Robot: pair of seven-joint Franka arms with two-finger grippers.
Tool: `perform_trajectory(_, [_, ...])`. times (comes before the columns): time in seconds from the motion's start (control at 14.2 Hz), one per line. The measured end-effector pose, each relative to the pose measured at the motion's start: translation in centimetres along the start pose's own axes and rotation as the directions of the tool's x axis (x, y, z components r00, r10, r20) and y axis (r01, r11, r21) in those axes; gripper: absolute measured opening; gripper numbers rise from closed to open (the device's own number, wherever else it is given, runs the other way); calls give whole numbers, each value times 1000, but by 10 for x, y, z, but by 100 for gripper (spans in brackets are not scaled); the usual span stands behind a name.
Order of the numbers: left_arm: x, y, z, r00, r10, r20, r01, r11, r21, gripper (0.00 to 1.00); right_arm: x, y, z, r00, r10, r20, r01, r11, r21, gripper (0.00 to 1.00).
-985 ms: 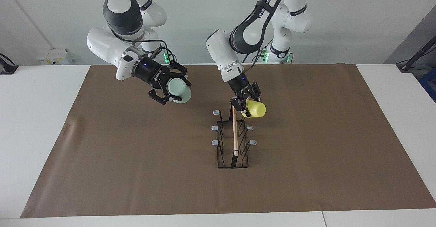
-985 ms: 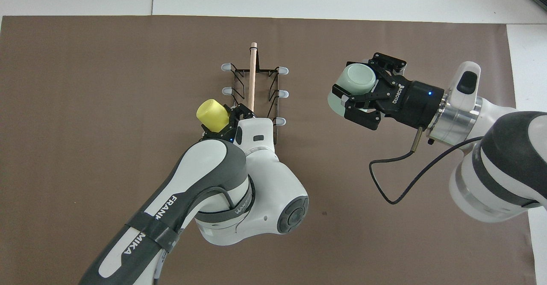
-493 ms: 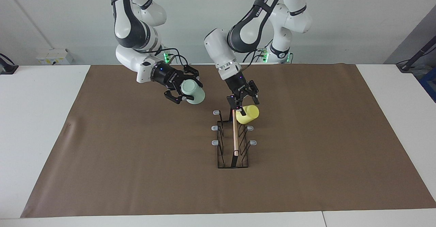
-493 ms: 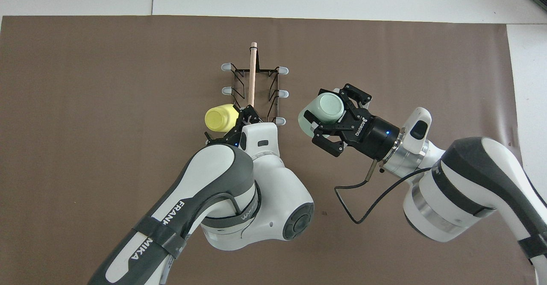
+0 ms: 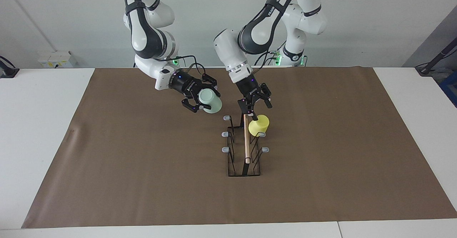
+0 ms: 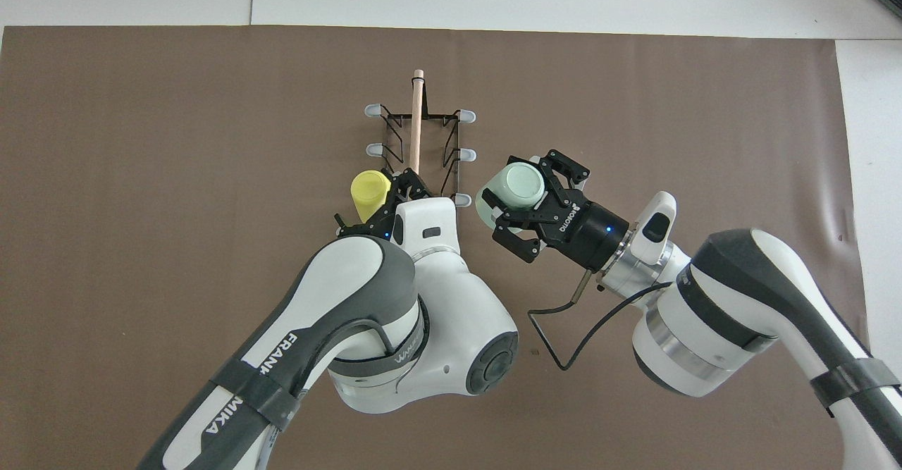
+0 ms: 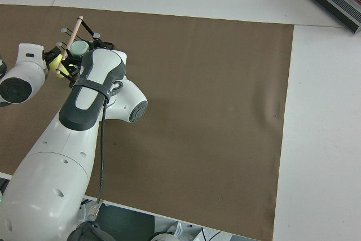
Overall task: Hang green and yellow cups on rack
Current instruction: 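Hang the yellow cup on a rack peg while the right gripper carries the green cup, then withdraw the left gripper while the right gripper lowers the green cup onto a peg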
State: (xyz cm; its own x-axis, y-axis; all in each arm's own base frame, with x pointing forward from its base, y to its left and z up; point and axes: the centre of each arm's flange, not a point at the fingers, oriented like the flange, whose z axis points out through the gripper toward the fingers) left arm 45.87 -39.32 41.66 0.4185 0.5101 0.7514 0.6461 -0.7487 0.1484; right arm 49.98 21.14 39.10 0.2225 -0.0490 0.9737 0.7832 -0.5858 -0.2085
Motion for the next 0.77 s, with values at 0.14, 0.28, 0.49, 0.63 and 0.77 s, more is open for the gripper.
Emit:
perform_trajectory(0.14, [31,1,-9,1000,-27,-9,27,1000,-8,100,-16,-4,8,1000,-1,-8,1,1000,-14,61])
perform_trajectory(0.28, [74,-4,-17,999,-32,19,32,999,0,100,-24,-9,16,1000,2,-1,-2,1000,-5,61])
perform_trajectory(0.49, [151,-17,-17,993,-31,113,28,999,27,100,-24,-10,20,1000,22,-17,-22,1000,-15,61])
perform_trajectory(0.63, [200,-35,-7,979,-23,200,15,999,42,100,-26,-12,22,1000,14,-20,-15,1000,-18,61])
perform_trajectory(0.77, [244,-57,11,955,-12,297,0,999,41,100,-36,-11,26,1000,3,-19,-4,999,-32,61])
